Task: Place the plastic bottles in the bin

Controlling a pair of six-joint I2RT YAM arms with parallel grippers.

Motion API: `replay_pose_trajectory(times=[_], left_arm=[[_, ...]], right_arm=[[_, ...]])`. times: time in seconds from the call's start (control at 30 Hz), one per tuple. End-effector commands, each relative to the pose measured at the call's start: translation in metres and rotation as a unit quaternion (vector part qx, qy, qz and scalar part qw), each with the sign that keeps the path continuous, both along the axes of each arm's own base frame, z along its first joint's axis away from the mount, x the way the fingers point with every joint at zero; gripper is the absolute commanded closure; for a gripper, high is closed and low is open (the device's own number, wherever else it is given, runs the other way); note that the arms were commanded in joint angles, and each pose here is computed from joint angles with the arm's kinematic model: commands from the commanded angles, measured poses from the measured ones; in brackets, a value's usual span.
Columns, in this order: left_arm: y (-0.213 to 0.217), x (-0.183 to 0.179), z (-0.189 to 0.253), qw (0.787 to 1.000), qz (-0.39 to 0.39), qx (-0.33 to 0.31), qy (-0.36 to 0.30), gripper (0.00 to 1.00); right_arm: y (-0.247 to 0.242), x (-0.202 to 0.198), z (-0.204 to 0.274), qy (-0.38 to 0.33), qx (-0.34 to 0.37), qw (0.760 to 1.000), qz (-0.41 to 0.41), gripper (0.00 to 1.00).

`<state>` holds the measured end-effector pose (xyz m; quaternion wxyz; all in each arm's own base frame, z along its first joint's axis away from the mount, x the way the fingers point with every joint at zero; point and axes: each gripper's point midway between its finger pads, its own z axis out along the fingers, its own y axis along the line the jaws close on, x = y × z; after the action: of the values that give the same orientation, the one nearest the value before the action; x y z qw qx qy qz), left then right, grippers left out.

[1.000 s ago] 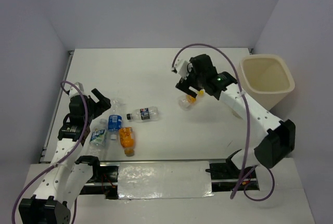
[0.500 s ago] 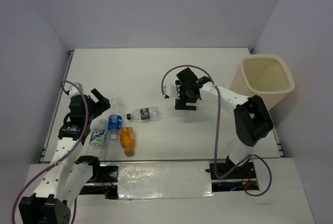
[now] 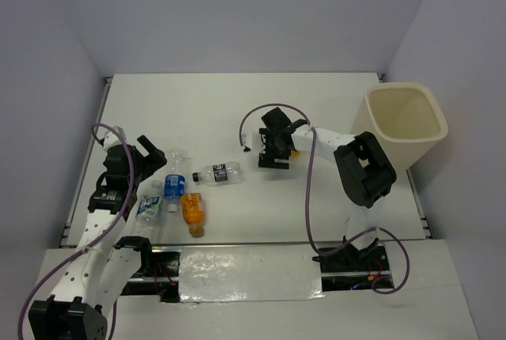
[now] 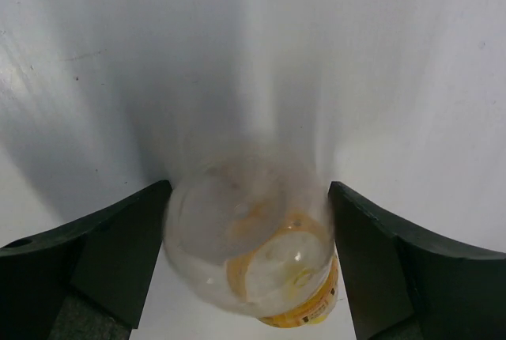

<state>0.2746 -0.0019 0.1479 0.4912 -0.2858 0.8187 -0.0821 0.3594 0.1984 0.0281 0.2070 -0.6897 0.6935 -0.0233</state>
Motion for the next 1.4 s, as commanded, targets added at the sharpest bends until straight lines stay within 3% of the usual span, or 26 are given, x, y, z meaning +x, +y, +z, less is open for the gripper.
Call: replay_pose_trajectory(times=[0.0, 0.1, 0.23, 0.3, 0.4, 0.43, 0.47, 0.5, 0.53, 0.6, 0.67, 0.77, 0.93, 0.97, 1.07, 1.1, 1.17, 1.3, 1.33, 1.37], left_arm=[[0.005, 0.003, 0.018, 0.999, 0.008, 0.012, -0.033, 0.01], [0.007, 0.001, 0.022, 0.999, 0.013, 0.012, -0.040, 0.01], [0.004, 0.002, 0.023, 0.999, 0.004, 0.009, -0.046, 0.01], [0.004, 0.002, 0.022, 0.999, 0.004, 0.008, -0.043, 0.01], [0.002, 0.003, 0.021, 0.999, 0.000, 0.006, -0.041, 0.01], [0.002, 0.003, 0.020, 0.999, 0.000, 0.005, -0.040, 0.01], [0.001, 0.004, 0.020, 0.999, 0.000, 0.005, -0.040, 0.01], [0.002, 0.004, 0.021, 0.999, 0.001, 0.004, -0.040, 0.01], [0.001, 0.004, 0.020, 0.999, 0.001, 0.003, -0.040, 0.01], [0.001, 0.004, 0.021, 0.999, 0.001, 0.003, -0.044, 0.01], [0.001, 0.003, 0.022, 0.999, 0.001, 0.002, -0.045, 0.01], [0.001, 0.002, 0.023, 0.999, 0.001, 0.001, -0.048, 0.01], [0.002, 0.001, 0.024, 0.999, 0.004, 0.000, -0.051, 0.01], [0.003, 0.001, 0.024, 0.999, 0.007, 0.001, -0.050, 0.01], [0.002, 0.000, 0.026, 0.999, 0.004, 0.001, -0.051, 0.01], [0.001, 0.000, 0.026, 0.999, 0.002, 0.000, -0.052, 0.01], [0.001, -0.001, 0.026, 0.999, 0.001, -0.001, -0.053, 0.01], [0.002, -0.001, 0.025, 0.999, 0.007, -0.001, -0.049, 0.01], [0.002, -0.001, 0.025, 0.999, 0.007, -0.001, -0.050, 0.01], [0.001, -0.001, 0.025, 0.999, 0.005, -0.003, -0.052, 0.01]], right_arm=[[0.003, 0.003, 0.003, -0.021, 0.026, 0.999, -0.023, 0.14], [-0.001, 0.012, 0.047, -0.093, 0.064, 0.991, -0.068, 0.51], [-0.008, 0.025, 0.125, -0.194, 0.138, 0.961, -0.140, 0.64], [-0.016, 0.032, 0.171, -0.250, 0.188, 0.929, -0.199, 0.69], [-0.053, 0.029, 0.265, -0.364, 0.279, 0.829, -0.319, 0.68], [-0.071, 0.021, 0.309, -0.408, 0.325, 0.775, -0.356, 0.68], [-0.089, 0.015, 0.323, -0.421, 0.342, 0.737, -0.403, 0.65], [-0.122, 0.005, 0.342, -0.462, 0.334, 0.676, -0.467, 0.64], [-0.142, -0.008, 0.365, -0.489, 0.350, 0.630, -0.492, 0.64], [-0.179, -0.029, 0.382, -0.524, 0.335, 0.559, -0.549, 0.65], [-0.206, -0.048, 0.403, -0.543, 0.357, 0.497, -0.575, 0.65], [-0.245, -0.065, 0.413, -0.547, 0.378, 0.438, -0.605, 0.65], [-0.294, -0.069, 0.390, -0.547, 0.357, 0.395, -0.646, 0.57], [-0.297, -0.066, 0.383, -0.546, 0.346, 0.395, -0.653, 0.55], [-0.305, -0.061, 0.375, -0.541, 0.330, 0.392, -0.666, 0.36], [-0.306, -0.057, 0.372, -0.531, 0.328, 0.393, -0.675, 0.17], [-0.301, -0.049, 0.372, -0.514, 0.339, 0.410, -0.673, 0.02], [-0.294, -0.045, 0.377, -0.497, 0.362, 0.417, -0.669, 0.00], [-0.289, -0.044, 0.377, -0.485, 0.390, 0.406, -0.670, 0.00], [-0.280, -0.039, 0.378, -0.471, 0.412, 0.425, -0.654, 0.00]])
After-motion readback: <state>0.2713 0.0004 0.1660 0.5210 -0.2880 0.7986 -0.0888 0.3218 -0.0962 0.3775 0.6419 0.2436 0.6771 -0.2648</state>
